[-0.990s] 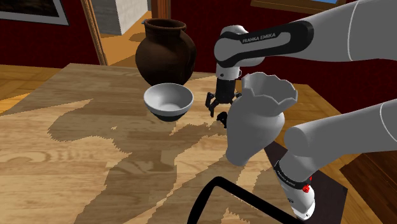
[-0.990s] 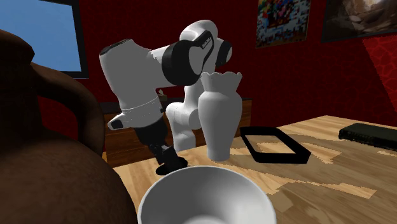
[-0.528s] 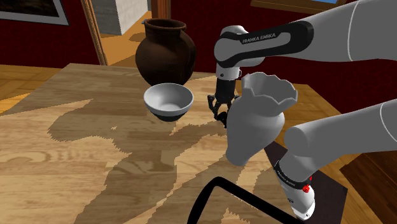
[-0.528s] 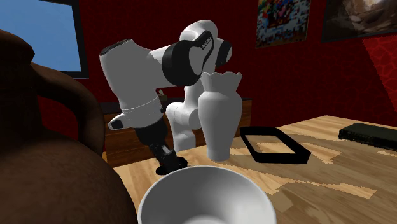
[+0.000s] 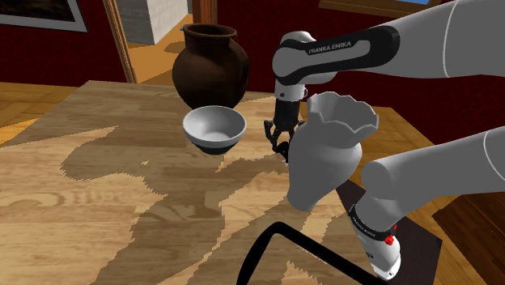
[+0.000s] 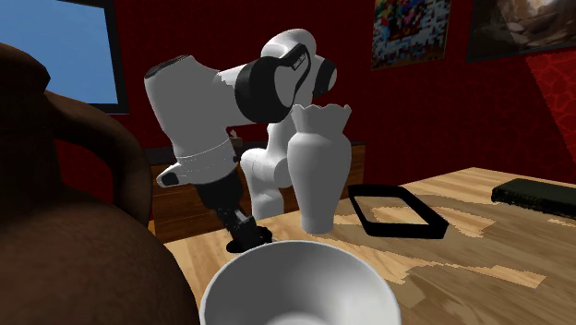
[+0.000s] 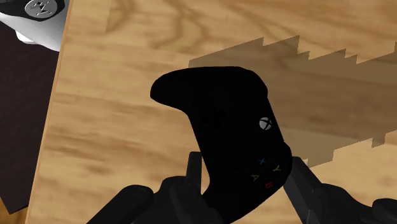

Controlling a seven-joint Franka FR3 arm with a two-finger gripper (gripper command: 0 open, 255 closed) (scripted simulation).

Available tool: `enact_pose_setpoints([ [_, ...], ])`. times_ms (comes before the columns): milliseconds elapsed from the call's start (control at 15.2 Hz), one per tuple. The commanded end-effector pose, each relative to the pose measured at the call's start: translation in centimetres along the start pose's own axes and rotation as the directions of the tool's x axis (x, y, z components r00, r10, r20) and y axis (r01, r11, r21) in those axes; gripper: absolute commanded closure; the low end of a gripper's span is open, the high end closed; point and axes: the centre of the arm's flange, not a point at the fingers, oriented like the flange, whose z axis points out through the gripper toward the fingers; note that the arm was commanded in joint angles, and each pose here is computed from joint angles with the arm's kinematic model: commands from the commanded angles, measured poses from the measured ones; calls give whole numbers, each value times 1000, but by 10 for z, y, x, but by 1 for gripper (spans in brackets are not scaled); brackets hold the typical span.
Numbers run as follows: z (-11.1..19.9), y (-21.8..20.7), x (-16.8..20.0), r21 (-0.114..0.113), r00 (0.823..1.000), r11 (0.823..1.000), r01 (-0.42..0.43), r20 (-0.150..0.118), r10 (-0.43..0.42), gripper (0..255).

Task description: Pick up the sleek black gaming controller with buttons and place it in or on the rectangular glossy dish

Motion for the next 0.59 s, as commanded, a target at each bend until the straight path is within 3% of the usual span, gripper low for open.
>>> enact_pose_setpoints([
  [0,-8,1,-2,0,1000,1000,0,0,0,255],
  [528,-48,1,-16,0,1000,1000,0,0,0,255],
])
